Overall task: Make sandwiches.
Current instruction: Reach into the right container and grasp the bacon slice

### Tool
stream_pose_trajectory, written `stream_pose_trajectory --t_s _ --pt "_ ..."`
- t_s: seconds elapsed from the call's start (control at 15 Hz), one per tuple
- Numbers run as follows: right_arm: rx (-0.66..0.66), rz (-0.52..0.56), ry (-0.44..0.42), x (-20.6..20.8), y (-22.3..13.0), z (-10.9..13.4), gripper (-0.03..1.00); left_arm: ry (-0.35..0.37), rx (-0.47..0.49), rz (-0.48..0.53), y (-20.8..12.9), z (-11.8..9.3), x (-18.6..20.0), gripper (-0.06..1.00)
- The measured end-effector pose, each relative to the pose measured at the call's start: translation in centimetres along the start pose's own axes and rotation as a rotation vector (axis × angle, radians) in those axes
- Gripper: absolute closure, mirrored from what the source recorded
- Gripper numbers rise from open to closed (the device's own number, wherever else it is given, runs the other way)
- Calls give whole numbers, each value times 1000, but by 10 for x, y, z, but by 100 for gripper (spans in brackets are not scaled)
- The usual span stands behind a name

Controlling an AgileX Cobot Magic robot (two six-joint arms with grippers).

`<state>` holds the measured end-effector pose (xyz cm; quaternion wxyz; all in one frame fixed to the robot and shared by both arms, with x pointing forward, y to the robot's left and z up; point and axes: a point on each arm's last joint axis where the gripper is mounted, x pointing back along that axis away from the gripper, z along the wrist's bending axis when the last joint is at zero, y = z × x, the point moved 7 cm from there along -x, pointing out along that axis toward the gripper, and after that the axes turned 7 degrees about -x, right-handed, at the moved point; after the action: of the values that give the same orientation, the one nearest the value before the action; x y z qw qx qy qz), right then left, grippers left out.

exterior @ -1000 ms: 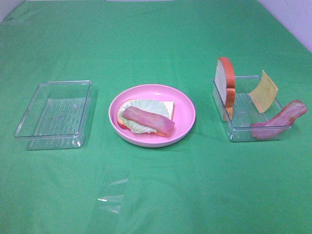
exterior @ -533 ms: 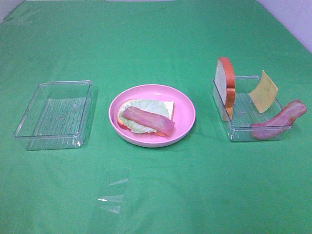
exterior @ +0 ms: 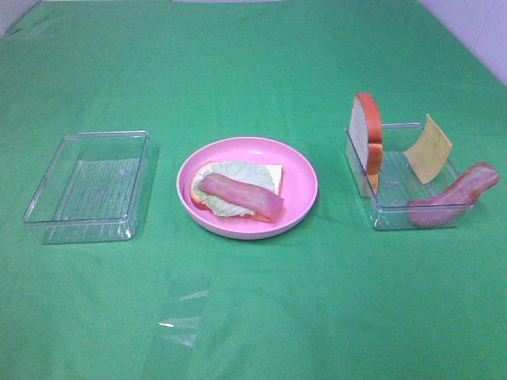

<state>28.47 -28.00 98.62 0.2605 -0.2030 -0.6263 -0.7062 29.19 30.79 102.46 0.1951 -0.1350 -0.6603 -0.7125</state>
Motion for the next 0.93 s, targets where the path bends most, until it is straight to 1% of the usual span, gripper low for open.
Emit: stream_pose_trajectory --t_s 0.27,0.4,0.53,0.73,0.87,0.93 --pt "-13 -2 24 -1 4 4 12 0 0 0 0 0 0 -4" --pt "-32 -5 15 -15 32 3 12 0 0 0 0 0 0 -4" --pt "-47 -6 6 -30 49 1 12 0 0 0 0 0 0 -4" --pt "-78 52 -9 -64 68 -3 12 -5 3 -1 0 -1 0 -4" --pt "-93 105 -18 -81 70 -5 12 -5 3 -1 0 -1 0 -4" --pt "-136 217 -28 -103 64 -7 12 -5 3 -1 0 -1 0 -4"
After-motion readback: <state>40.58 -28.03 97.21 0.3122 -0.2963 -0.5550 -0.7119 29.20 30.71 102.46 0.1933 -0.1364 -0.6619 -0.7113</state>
